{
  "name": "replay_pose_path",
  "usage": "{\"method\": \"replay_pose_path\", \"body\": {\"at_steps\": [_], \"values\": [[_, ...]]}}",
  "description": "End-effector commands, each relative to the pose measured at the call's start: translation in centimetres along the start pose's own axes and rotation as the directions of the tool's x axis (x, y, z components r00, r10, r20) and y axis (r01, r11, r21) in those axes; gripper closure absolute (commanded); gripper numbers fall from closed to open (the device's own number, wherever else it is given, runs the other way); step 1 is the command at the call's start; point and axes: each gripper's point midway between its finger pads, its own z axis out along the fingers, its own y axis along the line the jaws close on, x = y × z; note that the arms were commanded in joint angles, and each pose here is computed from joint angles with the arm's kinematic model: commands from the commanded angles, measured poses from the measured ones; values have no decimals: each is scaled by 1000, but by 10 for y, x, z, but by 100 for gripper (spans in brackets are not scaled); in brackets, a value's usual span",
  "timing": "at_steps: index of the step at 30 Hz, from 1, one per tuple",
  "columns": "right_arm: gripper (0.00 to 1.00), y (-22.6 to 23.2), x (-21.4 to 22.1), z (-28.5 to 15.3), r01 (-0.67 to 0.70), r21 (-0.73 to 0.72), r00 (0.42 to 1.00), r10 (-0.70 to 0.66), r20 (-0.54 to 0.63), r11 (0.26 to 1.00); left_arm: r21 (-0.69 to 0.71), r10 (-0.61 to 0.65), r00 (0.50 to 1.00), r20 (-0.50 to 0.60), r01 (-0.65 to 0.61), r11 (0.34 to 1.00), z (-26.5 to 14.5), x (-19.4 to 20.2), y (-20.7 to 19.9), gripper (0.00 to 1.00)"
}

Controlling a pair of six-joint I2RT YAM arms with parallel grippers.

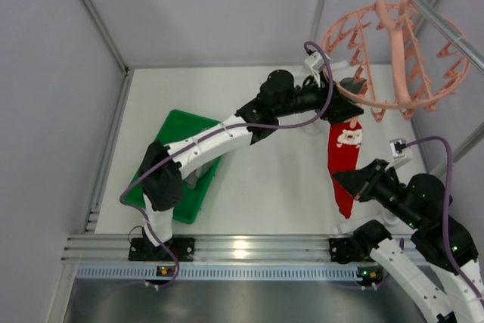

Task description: Remove the socks clipped to the hanger

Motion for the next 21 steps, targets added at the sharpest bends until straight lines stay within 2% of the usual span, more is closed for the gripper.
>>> {"method": "replay_pose_path", "body": {"at_steps": [1,3,6,7,9,10,11,12,16,21], "values": [[100,8,-9,-12,20,-17,999,-20,34,1000,14,31,993,112,-33,999,4,-32,-20,25],[100,8,-9,-12,18,-17,999,-18,34,1000,16,15,990,139,-18,1000,2,-34,-21,28],[100,8,-9,-12,18,-17,999,-18,34,1000,18,19,988,156,-22,1000,3,-39,-23,41],[100,9,-10,-13,19,-18,999,-18,37,1000,20,19,987,157,-22,1000,3,-39,-25,51],[100,10,-10,-14,19,-21,999,-19,36,1000,12,17,987,160,-19,1000,3,-40,-22,61],[100,9,-10,-14,21,-19,999,-20,36,1000,15,13,987,161,-15,1000,4,-40,-23,70],[100,8,-10,-14,20,-15,999,-20,38,1000,24,9,988,156,-13,1000,4,-40,-24,87],[100,6,-10,-14,19,-9,999,-19,39,1000,24,-5,987,159,2,1000,4,-40,-25,100],[100,3,-7,-14,19,0,999,-19,35,1000,37,-26,987,156,20,999,5,-41,-29,100],[100,-1,-3,-12,34,13,999,-34,17,999,27,7,987,158,-11,1000,1,-41,-28,100]]}}
